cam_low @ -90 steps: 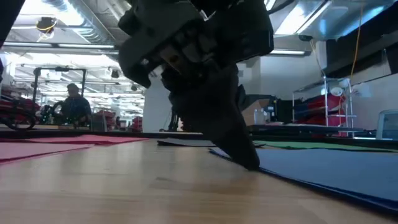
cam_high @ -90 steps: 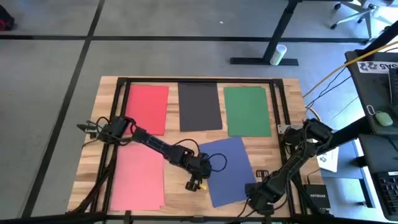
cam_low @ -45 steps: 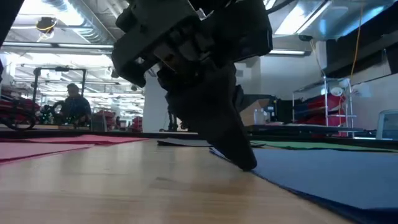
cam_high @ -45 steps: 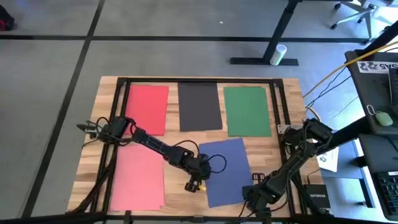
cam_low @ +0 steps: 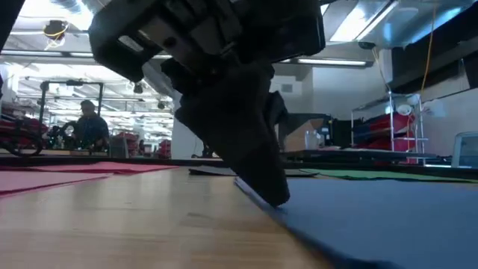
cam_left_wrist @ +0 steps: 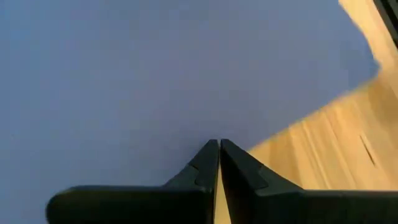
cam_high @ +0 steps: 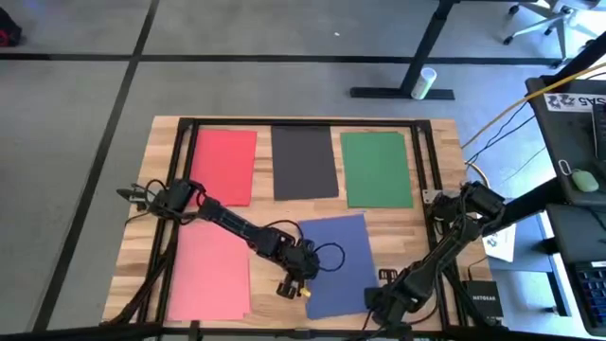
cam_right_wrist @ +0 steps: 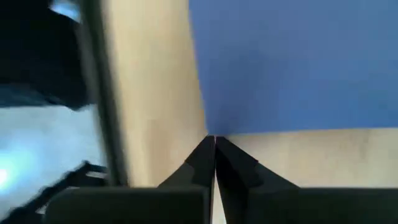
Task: Organize paper
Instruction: Stack the left blue paper on the stacked blue paper
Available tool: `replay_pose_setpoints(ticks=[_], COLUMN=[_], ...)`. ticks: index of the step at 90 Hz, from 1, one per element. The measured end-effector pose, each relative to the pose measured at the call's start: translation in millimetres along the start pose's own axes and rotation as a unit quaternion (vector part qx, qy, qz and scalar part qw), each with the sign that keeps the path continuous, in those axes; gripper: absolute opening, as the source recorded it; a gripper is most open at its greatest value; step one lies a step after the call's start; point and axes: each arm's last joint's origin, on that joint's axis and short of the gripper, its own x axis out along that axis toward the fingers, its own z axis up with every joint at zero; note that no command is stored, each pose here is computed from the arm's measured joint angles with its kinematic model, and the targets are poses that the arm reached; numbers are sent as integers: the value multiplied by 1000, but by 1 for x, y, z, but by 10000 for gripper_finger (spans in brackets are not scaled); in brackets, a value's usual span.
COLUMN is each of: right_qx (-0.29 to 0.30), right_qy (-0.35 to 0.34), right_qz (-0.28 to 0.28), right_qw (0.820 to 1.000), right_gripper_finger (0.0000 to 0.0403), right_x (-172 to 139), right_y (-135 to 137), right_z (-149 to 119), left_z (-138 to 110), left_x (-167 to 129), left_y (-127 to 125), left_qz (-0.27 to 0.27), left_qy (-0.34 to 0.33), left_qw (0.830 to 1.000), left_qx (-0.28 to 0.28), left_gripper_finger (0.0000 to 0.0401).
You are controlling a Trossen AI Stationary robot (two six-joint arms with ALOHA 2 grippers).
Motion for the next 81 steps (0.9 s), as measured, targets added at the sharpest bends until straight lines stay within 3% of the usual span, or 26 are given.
replay_pose_setpoints(ticks=[30,47,55,69,81], right_qx=[4,6,6,4,1], right_qy=[13,23,20,1,-36], right_qz=[-15,-41,-56,-83,-104], right_qw=[1000,999,998,997,994], right_gripper_finger=[0,0,0,0,0], right_x=[-9,-10,-10,-14,-28], right_y=[4,0,-2,-5,-7], right_z=[1,-2,-3,-4,-5], left_z=[3,6,1,-9,-21], left_x=[-12,-52,-67,-88,-99], left_y=[-6,-6,4,17,13], left_qz=[0,103,155,193,201], left_qy=[0,22,52,84,86], left_qw=[1000,994,986,975,970], left_qx=[7,14,-15,-72,-105], left_gripper_finger=[0,0,0,0,0])
